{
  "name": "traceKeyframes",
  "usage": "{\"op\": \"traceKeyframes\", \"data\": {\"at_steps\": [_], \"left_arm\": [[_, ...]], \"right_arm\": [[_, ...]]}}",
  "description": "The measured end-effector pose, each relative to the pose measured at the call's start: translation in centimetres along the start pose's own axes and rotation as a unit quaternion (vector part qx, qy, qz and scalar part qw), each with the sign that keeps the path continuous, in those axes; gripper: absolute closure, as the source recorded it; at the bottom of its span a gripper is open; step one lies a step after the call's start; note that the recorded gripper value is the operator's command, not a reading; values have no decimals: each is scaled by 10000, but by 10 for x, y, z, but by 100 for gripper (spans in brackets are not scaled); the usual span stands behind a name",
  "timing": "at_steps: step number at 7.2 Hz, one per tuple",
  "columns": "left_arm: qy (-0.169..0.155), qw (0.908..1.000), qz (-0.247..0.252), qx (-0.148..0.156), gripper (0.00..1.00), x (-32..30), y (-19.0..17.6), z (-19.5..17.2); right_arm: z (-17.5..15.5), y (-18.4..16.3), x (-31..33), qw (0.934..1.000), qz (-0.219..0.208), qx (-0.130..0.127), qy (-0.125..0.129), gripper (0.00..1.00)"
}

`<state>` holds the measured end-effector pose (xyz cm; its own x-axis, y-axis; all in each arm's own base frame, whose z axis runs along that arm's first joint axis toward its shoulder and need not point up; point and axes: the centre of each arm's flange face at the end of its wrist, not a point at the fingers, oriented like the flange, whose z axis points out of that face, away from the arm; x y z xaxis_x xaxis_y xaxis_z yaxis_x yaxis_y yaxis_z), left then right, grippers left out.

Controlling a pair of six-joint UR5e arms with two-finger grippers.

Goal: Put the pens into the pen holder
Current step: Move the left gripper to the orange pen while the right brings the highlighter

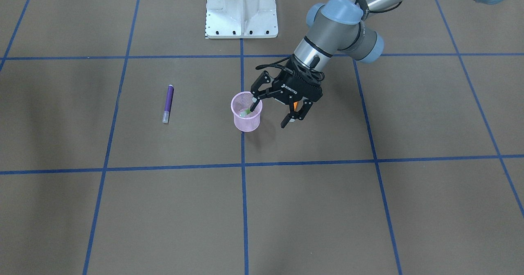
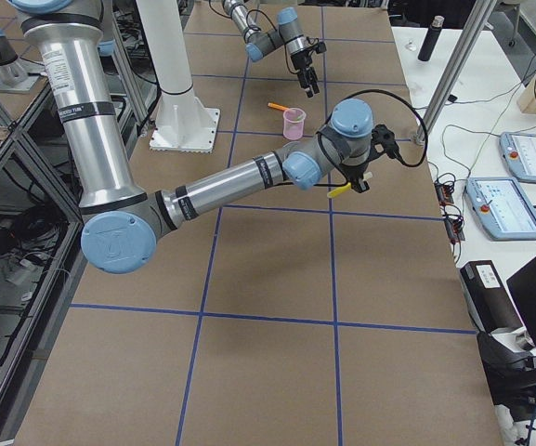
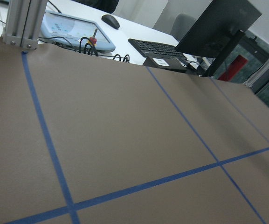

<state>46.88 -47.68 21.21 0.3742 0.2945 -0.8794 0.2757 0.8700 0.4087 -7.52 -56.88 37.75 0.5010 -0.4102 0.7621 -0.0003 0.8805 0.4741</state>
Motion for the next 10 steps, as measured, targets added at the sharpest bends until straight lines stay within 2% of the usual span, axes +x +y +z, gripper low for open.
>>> {"op": "traceKeyframes", "data": {"at_steps": [1,3,5,7,9,10], "left_arm": [[-346,9982,-170,-453,1,-6,-10,-20],[-735,9922,-331,-953,1,-25,2,-34],[-927,9862,-290,-1341,1,-38,38,-16],[-1094,9787,-166,-1728,5,-38,78,18],[-1232,9740,-26,-1903,15,-43,95,41],[-1270,9728,-6,-1937,23,-42,97,49]], "right_arm": [[-2,-6,-34,9999,-8,71,-113,100],[2,-11,-79,9992,-198,245,-226,100],[29,-9,-120,9965,-296,710,-326,100],[74,0,-171,9920,-200,1141,-497,100],[99,-5,-221,9882,-107,1363,-687,100],[105,-8,-238,9872,-108,1407,-745,100]]}}
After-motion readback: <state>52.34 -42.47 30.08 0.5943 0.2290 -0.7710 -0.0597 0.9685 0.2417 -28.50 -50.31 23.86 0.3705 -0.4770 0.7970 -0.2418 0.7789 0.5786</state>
